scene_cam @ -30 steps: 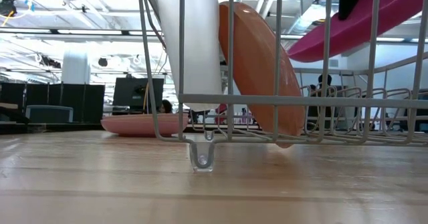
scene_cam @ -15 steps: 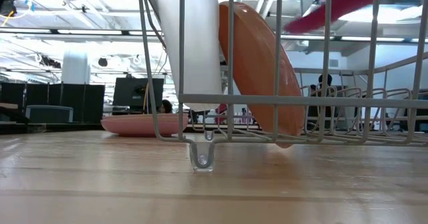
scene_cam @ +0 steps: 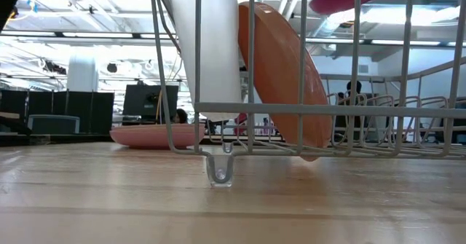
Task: Sort dishes
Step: Put the pink plate in the dish rack
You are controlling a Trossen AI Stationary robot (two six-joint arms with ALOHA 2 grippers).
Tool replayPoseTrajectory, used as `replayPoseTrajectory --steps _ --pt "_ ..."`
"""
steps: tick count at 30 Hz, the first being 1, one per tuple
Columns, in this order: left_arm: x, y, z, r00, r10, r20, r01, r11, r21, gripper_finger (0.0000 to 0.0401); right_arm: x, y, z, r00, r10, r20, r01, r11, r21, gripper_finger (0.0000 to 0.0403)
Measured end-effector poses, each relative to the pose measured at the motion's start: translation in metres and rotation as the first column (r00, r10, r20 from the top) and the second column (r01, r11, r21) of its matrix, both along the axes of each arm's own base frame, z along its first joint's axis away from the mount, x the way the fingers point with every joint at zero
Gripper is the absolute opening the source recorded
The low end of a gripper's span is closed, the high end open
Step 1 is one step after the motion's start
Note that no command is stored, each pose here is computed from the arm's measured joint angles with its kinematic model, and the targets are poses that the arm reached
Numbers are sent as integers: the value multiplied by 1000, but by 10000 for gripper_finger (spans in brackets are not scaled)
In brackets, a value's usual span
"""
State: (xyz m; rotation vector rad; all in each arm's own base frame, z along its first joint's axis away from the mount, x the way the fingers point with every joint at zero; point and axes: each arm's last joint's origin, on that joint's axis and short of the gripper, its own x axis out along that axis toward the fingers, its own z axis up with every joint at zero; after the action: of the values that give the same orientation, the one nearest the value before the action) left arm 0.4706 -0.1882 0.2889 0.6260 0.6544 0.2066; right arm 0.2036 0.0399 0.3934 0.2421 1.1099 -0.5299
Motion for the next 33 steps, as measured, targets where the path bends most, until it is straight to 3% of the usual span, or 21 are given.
replayPoseTrajectory --steps 10,19,24,27,30,33 --pt "-1 -1 1 1000 2 -11 -1 998 61 13 0 0 0 1000 -5 4 5 1000 -2 6" --pt "-2 -2 1 1000 2 -8 -2 998 56 6 1 1 -2 998 54 -21 -54 998 -25 19" --pt "-3 -5 1 1000 0 -6 1 999 49 2 -2 0 0 993 116 -32 -117 992 -45 74" --pt "-4 -6 0 1000 -13 -12 13 1000 26 1 -7 -4 7 994 101 39 -98 993 -65 113" --pt "-6 -9 -1 1000 -20 -22 20 1000 16 0 -12 -9 18 979 163 121 -146 979 -143 150" --pt "-9 -10 0 999 -16 -35 16 1000 8 0 -17 -10 28 946 287 149 -245 937 -248 176"
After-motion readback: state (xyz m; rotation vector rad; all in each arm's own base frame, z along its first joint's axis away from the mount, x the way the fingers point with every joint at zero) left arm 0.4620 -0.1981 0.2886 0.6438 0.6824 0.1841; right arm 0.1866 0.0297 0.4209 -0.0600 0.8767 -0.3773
